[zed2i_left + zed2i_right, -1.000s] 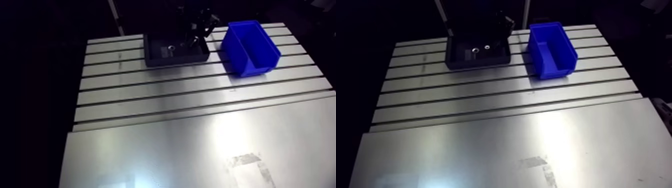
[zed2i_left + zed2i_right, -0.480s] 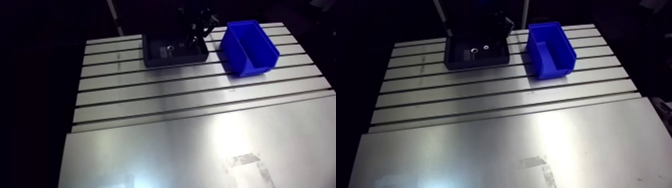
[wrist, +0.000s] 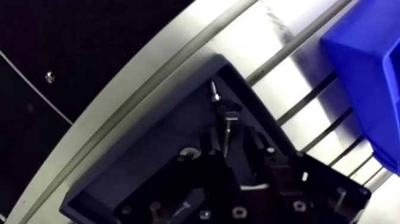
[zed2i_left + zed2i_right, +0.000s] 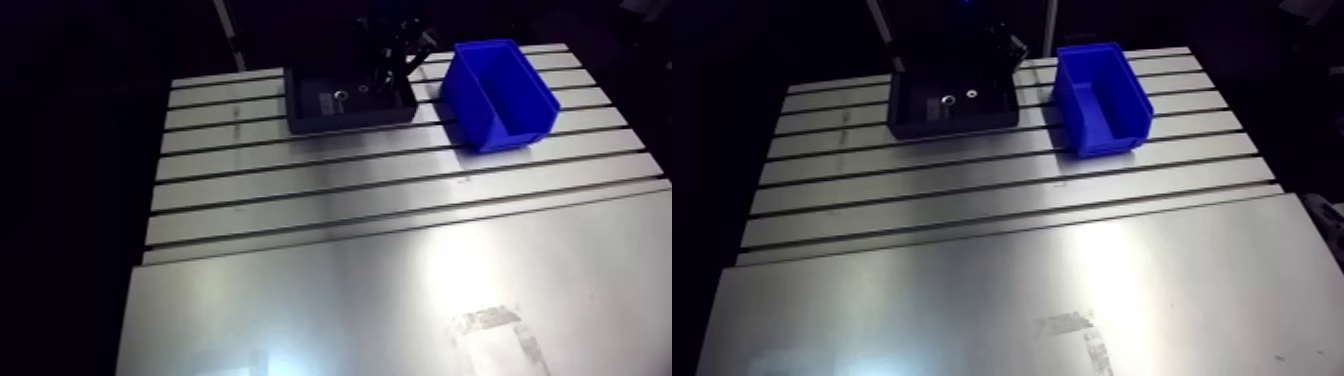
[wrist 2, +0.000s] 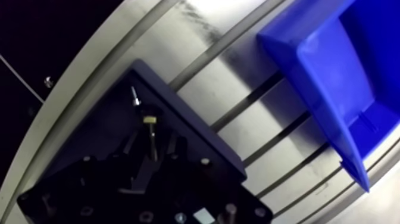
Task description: Pick up the M10 bolt from the tray and put it into the blue bin.
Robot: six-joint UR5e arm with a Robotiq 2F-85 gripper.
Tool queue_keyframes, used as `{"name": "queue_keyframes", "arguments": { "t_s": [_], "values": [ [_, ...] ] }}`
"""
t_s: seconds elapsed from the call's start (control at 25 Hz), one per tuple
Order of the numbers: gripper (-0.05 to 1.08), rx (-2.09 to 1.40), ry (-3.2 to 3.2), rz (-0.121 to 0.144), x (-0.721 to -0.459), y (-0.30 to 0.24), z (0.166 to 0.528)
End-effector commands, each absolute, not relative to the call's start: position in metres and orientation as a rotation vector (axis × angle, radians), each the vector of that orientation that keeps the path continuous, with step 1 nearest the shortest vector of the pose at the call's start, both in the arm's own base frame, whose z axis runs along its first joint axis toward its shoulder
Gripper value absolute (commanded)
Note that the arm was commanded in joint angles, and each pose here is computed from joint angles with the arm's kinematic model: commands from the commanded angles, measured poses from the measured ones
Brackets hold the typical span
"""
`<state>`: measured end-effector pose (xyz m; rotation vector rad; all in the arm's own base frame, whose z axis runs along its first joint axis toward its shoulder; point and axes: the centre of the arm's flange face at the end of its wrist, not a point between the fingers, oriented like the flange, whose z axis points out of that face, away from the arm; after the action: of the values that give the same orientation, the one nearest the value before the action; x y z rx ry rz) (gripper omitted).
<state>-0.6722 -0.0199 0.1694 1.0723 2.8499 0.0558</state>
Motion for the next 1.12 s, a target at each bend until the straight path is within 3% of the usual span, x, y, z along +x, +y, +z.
{"name": "queue_keyframes", "arguments": {
  "t_s": [0.04,0.92,1.04,1.12],
  "values": [
    [0.69,1.071,2.847,0.057,-0.672,-0.020,0.167],
    [0.93,1.047,2.877,0.047,-0.677,-0.018,0.171],
    [0.95,1.038,2.884,0.030,-0.677,-0.023,0.174],
    [0.97,1.026,2.889,0.003,-0.678,-0.026,0.176]
  ]
}}
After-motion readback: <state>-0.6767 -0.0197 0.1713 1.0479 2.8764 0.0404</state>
